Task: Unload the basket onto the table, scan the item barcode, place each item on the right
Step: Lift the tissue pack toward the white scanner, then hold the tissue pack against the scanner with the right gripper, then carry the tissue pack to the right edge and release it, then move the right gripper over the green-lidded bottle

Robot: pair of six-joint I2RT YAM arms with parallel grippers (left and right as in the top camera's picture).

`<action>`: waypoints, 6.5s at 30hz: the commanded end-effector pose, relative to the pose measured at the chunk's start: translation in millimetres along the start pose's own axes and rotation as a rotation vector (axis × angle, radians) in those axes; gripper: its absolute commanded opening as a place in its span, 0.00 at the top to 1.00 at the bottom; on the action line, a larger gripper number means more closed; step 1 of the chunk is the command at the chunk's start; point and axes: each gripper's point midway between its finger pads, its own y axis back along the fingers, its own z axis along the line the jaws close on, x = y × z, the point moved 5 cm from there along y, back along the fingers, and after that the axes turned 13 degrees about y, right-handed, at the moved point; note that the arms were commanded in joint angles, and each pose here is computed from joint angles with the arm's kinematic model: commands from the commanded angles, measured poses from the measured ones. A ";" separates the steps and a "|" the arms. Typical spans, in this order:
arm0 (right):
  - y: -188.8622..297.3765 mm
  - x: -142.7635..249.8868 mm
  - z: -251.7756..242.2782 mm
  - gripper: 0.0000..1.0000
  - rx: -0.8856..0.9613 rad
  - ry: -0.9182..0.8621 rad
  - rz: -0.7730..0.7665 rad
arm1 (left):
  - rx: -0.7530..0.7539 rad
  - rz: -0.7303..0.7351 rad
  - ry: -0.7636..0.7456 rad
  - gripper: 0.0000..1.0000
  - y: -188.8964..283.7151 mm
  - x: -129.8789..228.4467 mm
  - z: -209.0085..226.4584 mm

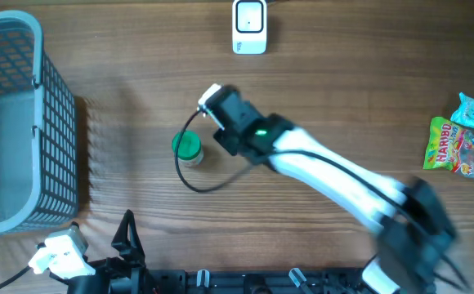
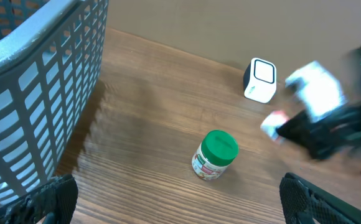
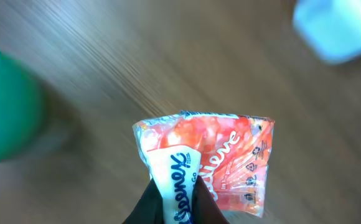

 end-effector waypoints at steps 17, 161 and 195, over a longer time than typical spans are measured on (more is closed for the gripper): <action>181.9 -26.4 50.3 0.96 -0.757 0.875 -1.177 | 0.001 -0.010 -0.004 0.00 0.5 0.0 1.0; 80.4 154.4 -271.5 0.01 0.041 -1.354 0.042 | 0.001 -0.010 -0.004 0.00 0.5 0.0 1.0; -49.4 -32.8 55.6 0.01 -0.391 -1.489 0.421 | 0.001 -0.010 -0.004 0.00 0.5 0.0 1.0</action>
